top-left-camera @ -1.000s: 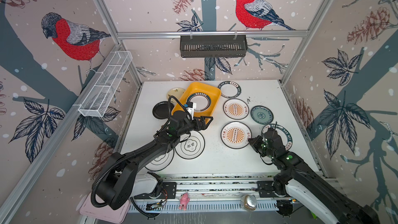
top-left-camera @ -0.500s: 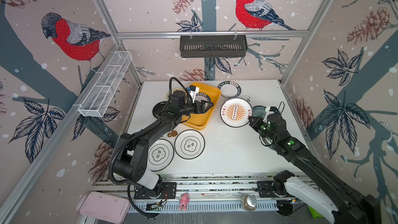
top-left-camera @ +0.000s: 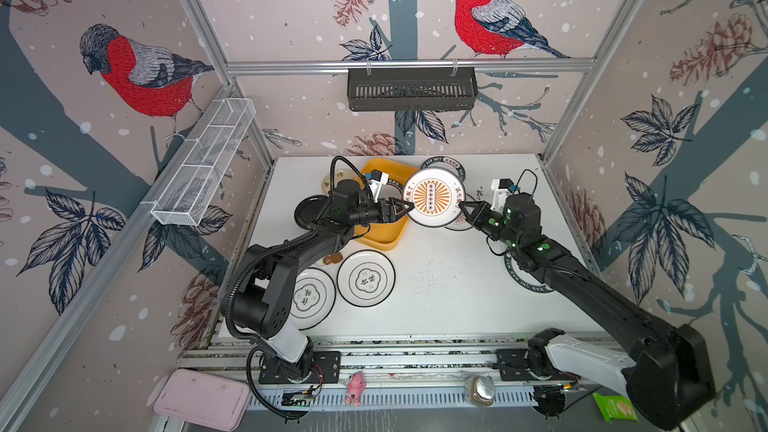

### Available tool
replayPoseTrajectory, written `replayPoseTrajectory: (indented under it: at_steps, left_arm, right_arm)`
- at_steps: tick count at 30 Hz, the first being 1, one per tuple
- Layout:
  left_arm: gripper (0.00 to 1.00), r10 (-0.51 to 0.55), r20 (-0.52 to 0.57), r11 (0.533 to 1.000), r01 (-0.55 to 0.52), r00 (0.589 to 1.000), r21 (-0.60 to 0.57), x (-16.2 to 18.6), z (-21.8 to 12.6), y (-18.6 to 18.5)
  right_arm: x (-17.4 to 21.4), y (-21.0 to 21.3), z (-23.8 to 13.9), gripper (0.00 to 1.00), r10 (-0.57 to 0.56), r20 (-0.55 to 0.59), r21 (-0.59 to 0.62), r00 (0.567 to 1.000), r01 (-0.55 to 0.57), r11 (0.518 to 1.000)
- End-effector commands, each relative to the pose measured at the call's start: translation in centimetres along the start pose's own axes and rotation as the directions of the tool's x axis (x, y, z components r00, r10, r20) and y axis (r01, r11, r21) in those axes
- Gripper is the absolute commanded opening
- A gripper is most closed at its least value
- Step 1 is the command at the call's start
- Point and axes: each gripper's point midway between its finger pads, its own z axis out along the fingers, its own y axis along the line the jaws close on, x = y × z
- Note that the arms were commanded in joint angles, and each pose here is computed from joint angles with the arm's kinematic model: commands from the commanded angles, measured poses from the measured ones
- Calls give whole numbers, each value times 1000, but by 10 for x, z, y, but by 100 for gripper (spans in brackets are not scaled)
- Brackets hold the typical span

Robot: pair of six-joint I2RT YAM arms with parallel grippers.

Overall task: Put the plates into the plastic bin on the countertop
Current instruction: 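Lift the sunburst plate upright with the right gripper toward the left gripper, then take the plate rim with the left gripper while the right releases and withdraws, then lower the sunburst plate into the yellow bin with the left gripper and release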

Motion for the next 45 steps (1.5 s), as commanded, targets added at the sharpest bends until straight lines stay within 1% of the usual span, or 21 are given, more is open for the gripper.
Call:
replayPoseTrajectory:
  at_steps: [1,3,5,8,10,12,13,14,15,16,18,19,21,26,30,33,34,37,39,42,45]
  left_arm:
    - [61,36,46,996,-39,998,82,-13,-1,-19]
    - [51,28,34,996,-31,999,87,-11,-1,-19]
    - [37,11,25,997,-13,1000,80,-8,1,-14]
    - [21,-20,23,997,18,1000,78,-6,2,-10]
    - [19,-33,31,997,31,999,75,-9,2,-11]
    - [14,-58,45,997,56,997,56,-11,1,-8]
    - [14,-77,54,997,75,996,32,-13,2,-4]
    - [14,-98,62,995,98,993,0,-14,2,2]
    - [13,-127,65,990,131,990,-50,-13,2,14]
    - [13,-154,68,982,160,986,-100,-11,3,25]
    - [9,-207,83,963,218,975,-159,-8,1,43]
    - [9,-234,97,954,248,967,-169,-8,-1,49]
    - [7,-279,136,934,302,951,-190,-12,-6,60]
    - [7,-324,223,895,374,919,-242,-20,-21,84]
    - [7,-362,301,854,443,882,-272,-29,-36,103]
    - [7,-363,363,832,474,858,-289,-40,-46,112]
    - [7,-362,381,816,487,851,-311,-43,-49,118]
    - [8,-364,406,774,515,838,-368,-48,-54,132]
    - [8,-356,412,754,518,839,-403,-55,-54,139]
    - [10,-376,410,738,536,831,-409,-57,-49,150]
    - [12,-388,429,711,561,816,-423,-57,-47,162]
  right_arm:
    - [-6,20,-1,1,-29,26,-92,999,32,995]
    - [-4,21,-2,1,-28,25,-100,999,30,995]
    - [-2,22,-2,1,-29,24,-109,999,32,994]
    - [1,23,-2,1,-31,29,-122,999,35,992]
    - [2,24,-1,2,-34,32,-131,999,38,991]
    - [2,23,2,5,-42,33,-129,999,46,991]
    - [2,23,3,7,-50,34,-135,998,54,989]
    - [2,23,4,14,-60,36,-137,998,64,988]
    - [2,23,6,30,-77,39,-137,996,81,987]
    - [2,21,7,49,-85,40,-128,996,90,988]
    - [1,16,10,68,-101,50,-107,994,106,989]
    - [0,13,10,75,-105,59,-92,993,110,990]
    - [-3,10,8,81,-122,82,-73,989,128,989]
    - [-16,6,-7,86,-192,144,2,971,193,981]
    - [-19,2,-27,89,-235,175,56,956,229,972]
    - [-19,-3,-43,91,-249,193,87,949,236,968]
    - [-19,-3,-49,92,-260,197,93,945,246,965]
    - [-25,4,-63,97,-286,236,86,929,273,958]
    - [-30,7,-71,100,-292,271,89,917,279,956]
    - [-35,10,-79,100,-317,300,92,900,303,948]
    - [-38,12,-83,100,-332,299,108,895,314,943]
